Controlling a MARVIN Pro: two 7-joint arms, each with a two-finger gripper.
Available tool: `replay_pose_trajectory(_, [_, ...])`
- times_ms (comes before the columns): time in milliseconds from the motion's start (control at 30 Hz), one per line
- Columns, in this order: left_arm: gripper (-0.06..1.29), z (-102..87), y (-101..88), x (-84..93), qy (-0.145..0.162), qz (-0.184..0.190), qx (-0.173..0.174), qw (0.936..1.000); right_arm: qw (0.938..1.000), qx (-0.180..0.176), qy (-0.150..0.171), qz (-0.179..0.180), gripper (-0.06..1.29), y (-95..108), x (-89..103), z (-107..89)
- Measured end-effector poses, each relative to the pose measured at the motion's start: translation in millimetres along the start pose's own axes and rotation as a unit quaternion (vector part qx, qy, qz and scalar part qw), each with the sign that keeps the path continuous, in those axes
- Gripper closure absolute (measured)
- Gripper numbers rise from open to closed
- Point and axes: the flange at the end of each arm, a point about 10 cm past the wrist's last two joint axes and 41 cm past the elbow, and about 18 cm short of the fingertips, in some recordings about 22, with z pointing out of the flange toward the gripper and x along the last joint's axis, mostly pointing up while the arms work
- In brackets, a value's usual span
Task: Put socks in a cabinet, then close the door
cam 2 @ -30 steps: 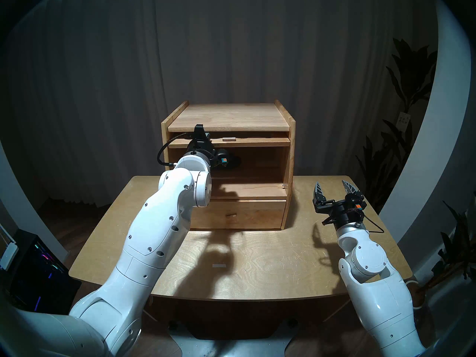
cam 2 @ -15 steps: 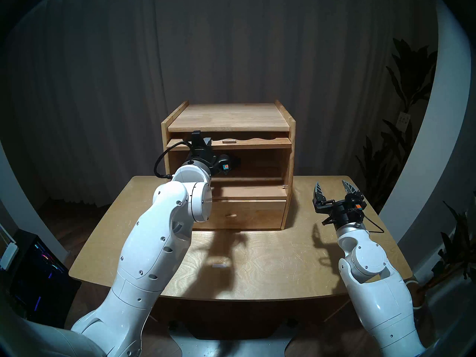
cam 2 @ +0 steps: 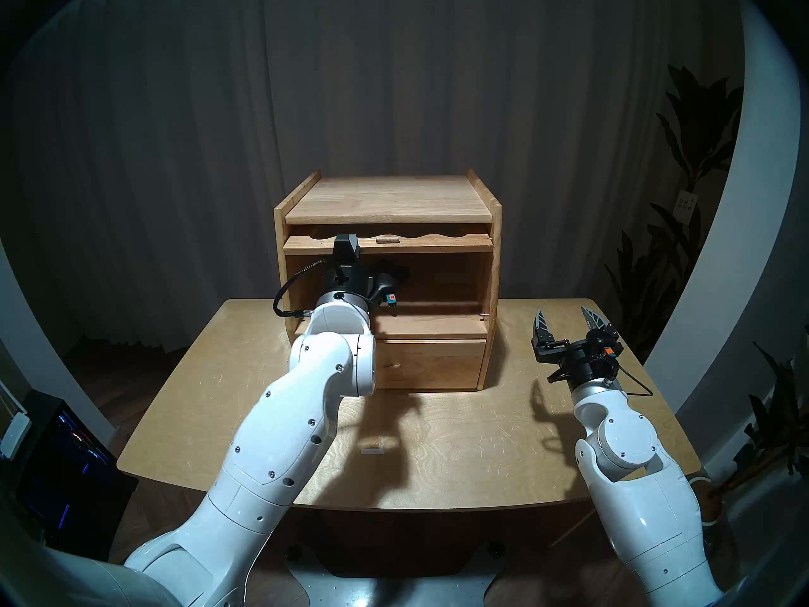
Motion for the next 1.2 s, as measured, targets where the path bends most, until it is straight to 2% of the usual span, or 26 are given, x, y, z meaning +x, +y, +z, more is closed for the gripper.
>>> replay_pose_trajectory(400, [1.17, -32.8, 5.0, 6.9, -0.021, 0.075, 0.047, 0.9958, 1.0000, 0.000, 0.000, 0.000, -0.02, 0, 0.0, 0.0])
replay_pose_trajectory(667, [1.17, -53.9, 4.8, 1.4, -0.031, 0.099, 0.061, 0.9927, 1.0000, 0.000, 0.000, 0.000, -0.02, 0, 0.0, 0.0])
replay_pose_trajectory(1000, [1.17, -75.7, -0.4, -4.2, -0.039, 0.103, 0.072, 0.9913, 1.0000, 0.000, 0.000, 0.000, -0.02, 0, -0.1, 0.0])
replay_pose_trajectory(1200, [1.20, -100.1, -8.8, 5.2, -0.031, 0.089, 0.083, 0.9921, 1.0000, 0.000, 0.000, 0.000, -0.02, 0, -0.1, 0.0])
